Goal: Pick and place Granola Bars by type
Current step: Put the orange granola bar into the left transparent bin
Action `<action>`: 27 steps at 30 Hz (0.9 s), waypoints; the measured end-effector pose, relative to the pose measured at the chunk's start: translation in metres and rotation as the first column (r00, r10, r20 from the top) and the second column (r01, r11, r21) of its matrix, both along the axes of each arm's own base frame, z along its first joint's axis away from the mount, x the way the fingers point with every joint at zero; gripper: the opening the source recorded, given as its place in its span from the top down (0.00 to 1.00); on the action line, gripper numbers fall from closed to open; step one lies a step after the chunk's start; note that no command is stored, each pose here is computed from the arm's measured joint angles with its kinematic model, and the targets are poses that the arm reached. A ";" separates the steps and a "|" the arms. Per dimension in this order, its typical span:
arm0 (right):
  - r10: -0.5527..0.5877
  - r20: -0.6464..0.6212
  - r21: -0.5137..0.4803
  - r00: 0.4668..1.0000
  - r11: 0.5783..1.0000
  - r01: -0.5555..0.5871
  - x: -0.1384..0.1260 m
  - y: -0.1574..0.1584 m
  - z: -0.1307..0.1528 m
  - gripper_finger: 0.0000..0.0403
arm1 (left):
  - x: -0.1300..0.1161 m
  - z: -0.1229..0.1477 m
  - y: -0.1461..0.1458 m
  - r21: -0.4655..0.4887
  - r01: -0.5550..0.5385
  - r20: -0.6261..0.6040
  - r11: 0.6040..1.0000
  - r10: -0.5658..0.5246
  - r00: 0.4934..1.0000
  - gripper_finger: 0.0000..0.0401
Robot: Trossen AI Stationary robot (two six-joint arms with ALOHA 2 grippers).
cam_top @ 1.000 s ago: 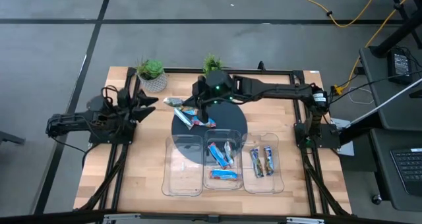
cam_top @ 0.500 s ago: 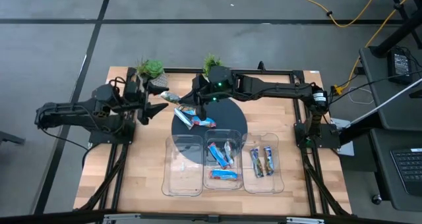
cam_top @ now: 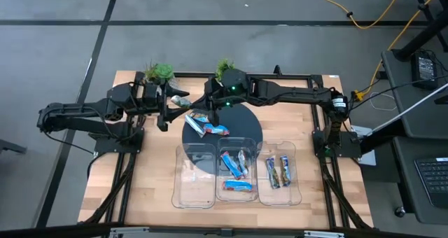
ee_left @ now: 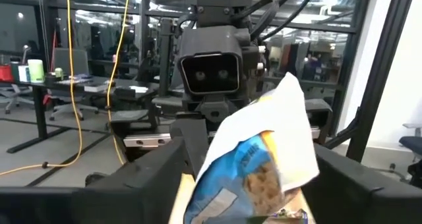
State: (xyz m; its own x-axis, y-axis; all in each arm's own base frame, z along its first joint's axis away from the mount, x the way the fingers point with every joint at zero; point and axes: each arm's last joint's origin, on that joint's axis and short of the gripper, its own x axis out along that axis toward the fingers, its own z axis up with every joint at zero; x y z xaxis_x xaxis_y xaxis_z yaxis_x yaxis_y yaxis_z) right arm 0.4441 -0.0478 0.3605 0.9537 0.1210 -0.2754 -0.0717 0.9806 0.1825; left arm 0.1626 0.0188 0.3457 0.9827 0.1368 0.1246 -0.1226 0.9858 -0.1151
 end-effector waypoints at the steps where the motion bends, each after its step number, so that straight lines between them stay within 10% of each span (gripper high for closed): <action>1: 0.000 0.000 0.000 1.000 1.000 0.000 0.000 0.000 0.000 0.99 | 0.000 0.000 0.000 0.000 0.000 0.001 1.000 0.000 1.000 0.39; 12: 0.028 -0.003 0.010 1.000 1.000 -0.028 0.000 0.001 0.000 0.99 | 0.000 -0.001 -0.001 0.005 0.027 -0.012 1.000 -0.027 1.000 0.89; 27: 0.154 -0.174 0.091 0.973 0.986 -0.140 -0.019 0.007 -0.003 0.77 | 0.001 -0.001 -0.015 0.004 0.109 -0.012 0.994 -0.109 0.994 0.94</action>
State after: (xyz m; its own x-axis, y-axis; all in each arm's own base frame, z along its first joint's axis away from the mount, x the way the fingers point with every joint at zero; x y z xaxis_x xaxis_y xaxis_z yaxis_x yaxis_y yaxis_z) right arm 0.4250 -0.0406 0.3574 0.8595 0.2838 -0.4252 -0.1731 0.9442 0.2803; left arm 0.1635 0.0034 0.3447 0.9932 0.0279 0.1132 -0.0154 0.9938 -0.1097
